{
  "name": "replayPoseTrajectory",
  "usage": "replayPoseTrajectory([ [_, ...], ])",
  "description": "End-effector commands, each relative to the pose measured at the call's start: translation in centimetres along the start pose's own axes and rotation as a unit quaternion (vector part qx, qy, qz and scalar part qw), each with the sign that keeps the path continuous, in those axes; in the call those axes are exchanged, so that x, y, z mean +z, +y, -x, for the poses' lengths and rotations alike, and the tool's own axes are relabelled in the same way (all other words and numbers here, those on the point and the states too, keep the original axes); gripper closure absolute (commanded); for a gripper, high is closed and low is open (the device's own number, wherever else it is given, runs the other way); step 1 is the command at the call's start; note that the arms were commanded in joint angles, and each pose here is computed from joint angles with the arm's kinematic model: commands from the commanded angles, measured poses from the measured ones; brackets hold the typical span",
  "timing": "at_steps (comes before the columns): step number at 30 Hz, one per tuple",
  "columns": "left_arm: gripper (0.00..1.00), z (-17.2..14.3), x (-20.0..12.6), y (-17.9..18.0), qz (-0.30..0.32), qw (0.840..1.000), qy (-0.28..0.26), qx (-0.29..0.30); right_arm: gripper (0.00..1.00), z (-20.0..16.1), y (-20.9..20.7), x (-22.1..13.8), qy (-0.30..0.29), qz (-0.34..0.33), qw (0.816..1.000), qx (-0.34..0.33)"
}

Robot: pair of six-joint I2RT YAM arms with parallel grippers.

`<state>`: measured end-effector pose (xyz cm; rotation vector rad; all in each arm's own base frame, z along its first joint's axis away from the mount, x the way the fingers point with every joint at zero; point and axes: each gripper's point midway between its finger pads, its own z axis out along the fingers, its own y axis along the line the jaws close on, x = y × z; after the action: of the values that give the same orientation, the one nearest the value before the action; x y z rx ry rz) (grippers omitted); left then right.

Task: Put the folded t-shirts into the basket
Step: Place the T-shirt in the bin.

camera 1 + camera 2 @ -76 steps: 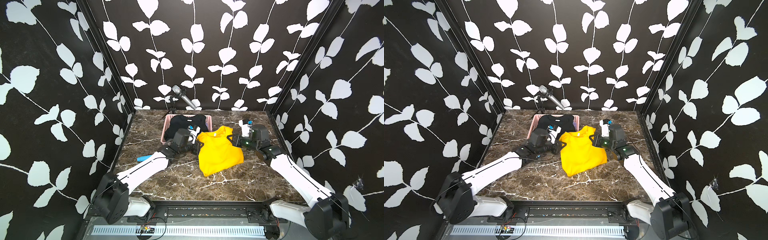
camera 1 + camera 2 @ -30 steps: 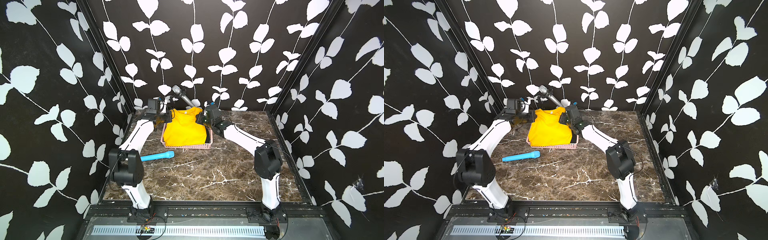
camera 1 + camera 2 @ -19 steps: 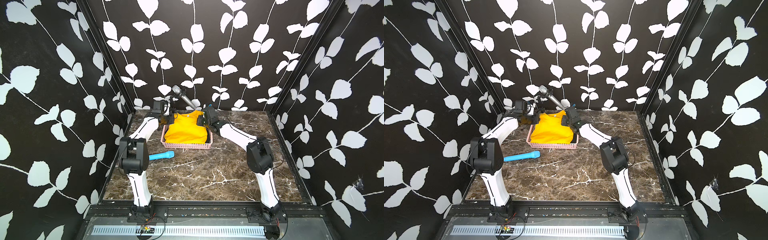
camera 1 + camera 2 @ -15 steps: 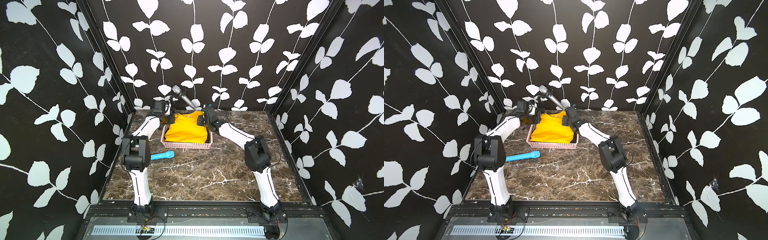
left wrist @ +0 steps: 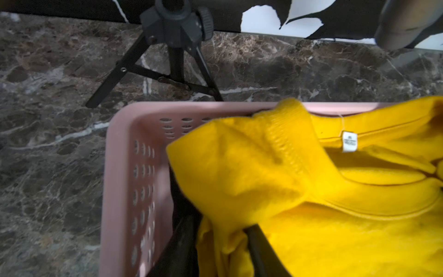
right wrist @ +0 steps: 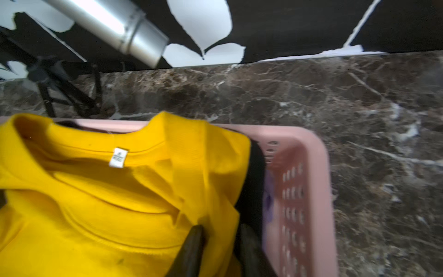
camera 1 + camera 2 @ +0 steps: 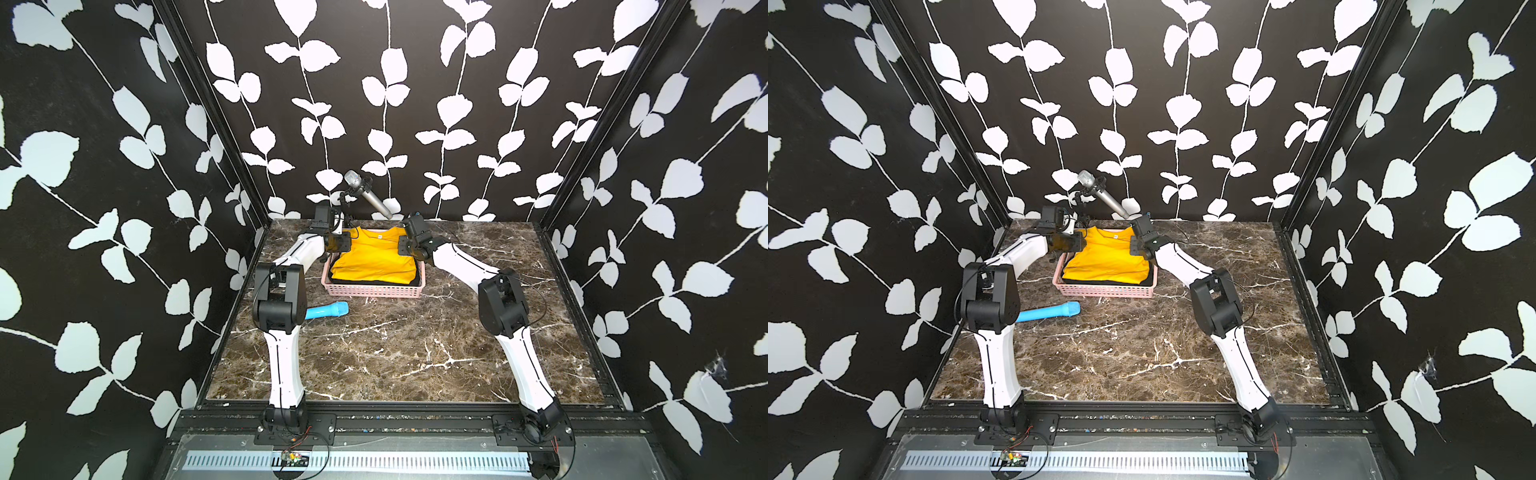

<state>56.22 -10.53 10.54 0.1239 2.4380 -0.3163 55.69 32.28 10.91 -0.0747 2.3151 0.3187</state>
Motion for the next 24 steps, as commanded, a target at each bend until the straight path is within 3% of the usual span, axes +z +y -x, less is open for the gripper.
replayPoseTrajectory([
  [1,0.57,1.2,-2.2,0.6,0.023,1.000,-0.007,0.008,0.62,2.7,-1.9,-3.0,-0.027,-0.037,0.999,-0.017],
  [6,0.48,3.1,-6.3,-0.2,0.027,0.999,-0.046,0.010,0.52,4.9,0.2,-6.1,-0.049,0.022,0.998,-0.040],
  [11,0.43,4.0,-8.8,-1.9,-0.001,0.997,-0.080,0.014,0.50,5.4,2.2,-7.4,-0.051,0.075,0.994,-0.055],
  [18,0.43,3.9,-7.1,-3.9,-0.055,0.996,-0.071,0.009,0.53,5.1,4.0,-6.0,-0.037,0.119,0.991,-0.056],
  [24,0.43,3.5,-3.0,-4.6,-0.078,0.996,-0.046,-0.003,0.60,4.3,4.1,-2.7,-0.020,0.112,0.993,-0.043],
])
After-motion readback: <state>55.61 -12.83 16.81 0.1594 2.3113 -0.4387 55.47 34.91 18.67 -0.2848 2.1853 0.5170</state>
